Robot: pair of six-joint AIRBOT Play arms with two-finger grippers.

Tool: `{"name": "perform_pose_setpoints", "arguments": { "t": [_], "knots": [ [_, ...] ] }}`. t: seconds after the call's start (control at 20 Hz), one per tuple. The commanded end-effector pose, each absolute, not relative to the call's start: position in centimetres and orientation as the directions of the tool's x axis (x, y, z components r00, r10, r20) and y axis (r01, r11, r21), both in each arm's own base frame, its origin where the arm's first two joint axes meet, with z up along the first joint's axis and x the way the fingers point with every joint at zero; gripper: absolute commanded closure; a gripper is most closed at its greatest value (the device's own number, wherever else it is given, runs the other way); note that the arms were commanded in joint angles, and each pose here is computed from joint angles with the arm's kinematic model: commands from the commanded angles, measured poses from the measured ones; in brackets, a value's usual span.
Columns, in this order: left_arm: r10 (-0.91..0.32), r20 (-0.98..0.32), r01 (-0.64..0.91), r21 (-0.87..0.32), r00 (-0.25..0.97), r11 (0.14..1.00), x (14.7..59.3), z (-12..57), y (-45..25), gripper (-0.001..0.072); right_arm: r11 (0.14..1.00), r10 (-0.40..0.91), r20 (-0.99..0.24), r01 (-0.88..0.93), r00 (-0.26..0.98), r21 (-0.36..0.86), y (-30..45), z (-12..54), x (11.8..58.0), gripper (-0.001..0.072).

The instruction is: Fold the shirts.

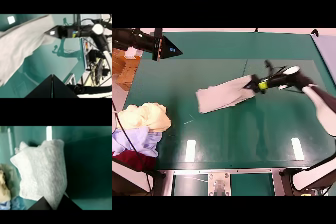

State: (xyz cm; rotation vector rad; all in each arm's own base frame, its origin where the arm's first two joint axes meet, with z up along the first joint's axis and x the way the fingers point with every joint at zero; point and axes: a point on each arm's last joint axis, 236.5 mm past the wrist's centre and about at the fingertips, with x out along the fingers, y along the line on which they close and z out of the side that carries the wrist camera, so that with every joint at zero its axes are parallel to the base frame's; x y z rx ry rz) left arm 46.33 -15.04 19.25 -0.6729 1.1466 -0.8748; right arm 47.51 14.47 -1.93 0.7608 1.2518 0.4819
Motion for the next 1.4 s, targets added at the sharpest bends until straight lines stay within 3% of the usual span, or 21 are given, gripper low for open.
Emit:
{"name": "perform_pose_setpoints", "arguments": {
  "t": [0.0, 0.2, 0.35, 0.5, 0.6, 0.75, 0.95, 1.05, 1.1, 1.15, 1.2, 1.35],
  "knots": [
    [-0.861, -0.487, 0.246, -0.825, 0.148, 0.509, 46.0, 19.2, -15.1, 0.0685, 0.769, 0.499, -0.763, 0.197, 0.412, 0.609, 1.3, 1.8, 47.6, 0.0702],
    [-0.861, -0.486, 0.249, -0.824, 0.150, 0.509, 46.1, 19.2, -15.1, 0.0685, 0.706, 0.265, -0.808, 0.465, 0.526, 0.535, -17.0, 3.9, 41.7, 0.0702],
    [-0.861, -0.486, 0.271, -0.817, 0.151, 0.509, 46.1, 19.2, -15.1, 0.0685, 0.576, 0.091, -0.825, 0.647, 0.557, 0.500, -27.9, 4.5, 34.2, 0.0702],
    [-0.861, -0.486, 0.273, -0.816, 0.152, 0.509, 46.1, 19.2, -15.1, 0.0685, 0.395, -0.011, -0.843, 0.777, 0.538, 0.490, -34.3, 3.6, 25.6, 0.0702],
    [-0.861, -0.486, 0.290, -0.811, 0.151, 0.509, 46.1, 19.2, -15.1, 0.0685, 0.271, -0.051, -0.874, 0.849, 0.483, 0.453, -36.0, 1.4, 19.4, 0.0702],
    [-0.861, -0.486, 0.290, -0.811, 0.149, 0.508, 46.0, 19.2, -15.1, 0.0685, 0.111, -0.013, -0.896, 0.892, 0.443, 0.439, -34.2, -3.3, 14.1, 0.0702],
    [-0.861, -0.486, 0.290, -0.811, 0.148, 0.508, 46.0, 19.2, -15.1, 0.0685, 0.038, 0.099, -0.924, 0.926, 0.370, 0.375, -28.9, -9.7, 11.5, 0.0701],
    [-0.861, -0.486, 0.290, -0.811, 0.148, 0.508, 46.0, 19.2, -15.1, 0.0685, 0.036, 0.080, -0.930, 0.932, 0.358, 0.361, -29.0, -10.4, 11.2, 0.0695],
    [-0.861, -0.486, 0.289, -0.811, 0.148, 0.508, 46.0, 19.2, -15.1, 0.0685, 0.043, 0.068, -0.935, 0.935, 0.348, 0.351, -29.6, -10.1, 10.9, 0.0493],
    [-0.861, -0.486, 0.289, -0.811, 0.149, 0.508, 46.0, 19.2, -15.1, 0.0685, 0.045, 0.073, -0.939, 0.940, 0.335, 0.339, -29.9, -9.4, 10.6, 0.0208],
    [-0.861, -0.486, 0.289, -0.811, 0.150, 0.508, 46.0, 19.2, -15.1, 0.0685, 0.046, 0.090, -0.945, 0.947, 0.314, 0.318, -30.0, -8.5, 10.1, 0.0164],
    [-0.861, -0.485, 0.290, -0.811, 0.153, 0.508, 46.1, 19.2, -15.1, 0.0685, 0.021, 0.113, -0.973, 0.978, 0.203, 0.207, -31.4, -3.5, 7.8, 0.0164]
  ]
}}
